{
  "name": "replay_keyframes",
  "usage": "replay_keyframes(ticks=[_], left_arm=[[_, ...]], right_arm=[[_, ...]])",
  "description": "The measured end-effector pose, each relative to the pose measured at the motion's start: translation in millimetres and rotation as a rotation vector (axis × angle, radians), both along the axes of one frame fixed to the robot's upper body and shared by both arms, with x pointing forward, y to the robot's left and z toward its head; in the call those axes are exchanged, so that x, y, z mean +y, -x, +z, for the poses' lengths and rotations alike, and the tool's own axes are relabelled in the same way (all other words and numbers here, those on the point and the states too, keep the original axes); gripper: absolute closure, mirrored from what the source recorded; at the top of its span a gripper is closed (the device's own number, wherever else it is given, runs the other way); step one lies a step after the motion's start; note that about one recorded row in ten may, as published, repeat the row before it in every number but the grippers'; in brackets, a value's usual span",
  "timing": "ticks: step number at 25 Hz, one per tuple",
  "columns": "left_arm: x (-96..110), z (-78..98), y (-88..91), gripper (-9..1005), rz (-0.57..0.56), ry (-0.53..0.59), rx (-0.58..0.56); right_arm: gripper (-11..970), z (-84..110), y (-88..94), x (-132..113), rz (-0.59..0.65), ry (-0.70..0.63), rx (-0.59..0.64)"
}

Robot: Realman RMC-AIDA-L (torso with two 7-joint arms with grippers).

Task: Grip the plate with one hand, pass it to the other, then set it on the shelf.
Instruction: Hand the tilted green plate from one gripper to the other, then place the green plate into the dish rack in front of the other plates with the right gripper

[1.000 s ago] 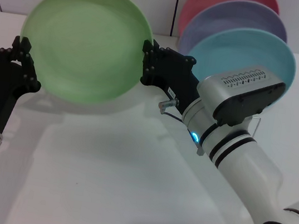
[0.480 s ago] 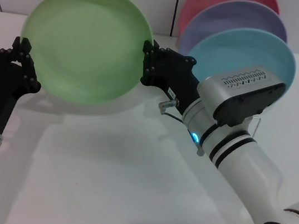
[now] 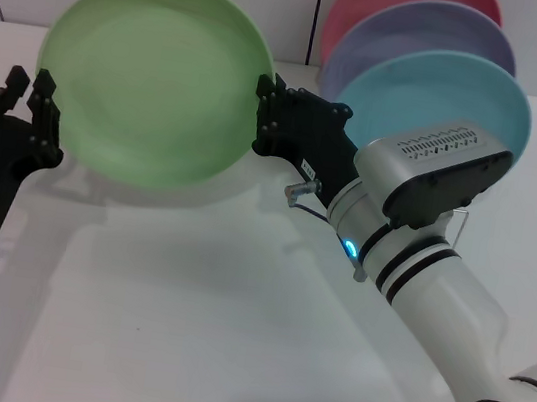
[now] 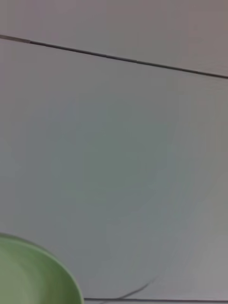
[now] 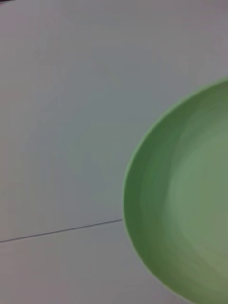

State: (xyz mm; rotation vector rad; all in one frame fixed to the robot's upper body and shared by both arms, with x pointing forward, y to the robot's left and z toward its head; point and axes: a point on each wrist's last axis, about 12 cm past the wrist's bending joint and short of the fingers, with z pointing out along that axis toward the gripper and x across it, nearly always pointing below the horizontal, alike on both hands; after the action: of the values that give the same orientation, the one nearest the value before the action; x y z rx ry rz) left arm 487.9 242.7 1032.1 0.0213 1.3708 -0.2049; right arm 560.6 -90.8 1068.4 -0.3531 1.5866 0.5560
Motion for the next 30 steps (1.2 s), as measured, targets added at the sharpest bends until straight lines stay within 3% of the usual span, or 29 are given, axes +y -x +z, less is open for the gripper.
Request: replay_keyframes(ticks=[8,16,23,30], left_arm=[[1.8,4.5,9.1,659,-0.017,0.027,-0.058],[8.0,15.1,27.8,502,-0.049,0.132,-0.177],[25.7,15.1,31.8,502,-0.017,0.195,-0.192],[55.1,16.0,34.9,503,0.052,0.247,-0.220]], right_arm=[[939,-0.6,-2.6,-2.5,-0.016,-0.001,0.009],[938,-0.4,-2.5,-3.1,-0.015,0.008,-0.004],[938,3.5,7.4,-8.8,-0.014,-0.003,-0.103],[939,1.1,42.9,-30.3,-0.109,-0.024,-0.229]])
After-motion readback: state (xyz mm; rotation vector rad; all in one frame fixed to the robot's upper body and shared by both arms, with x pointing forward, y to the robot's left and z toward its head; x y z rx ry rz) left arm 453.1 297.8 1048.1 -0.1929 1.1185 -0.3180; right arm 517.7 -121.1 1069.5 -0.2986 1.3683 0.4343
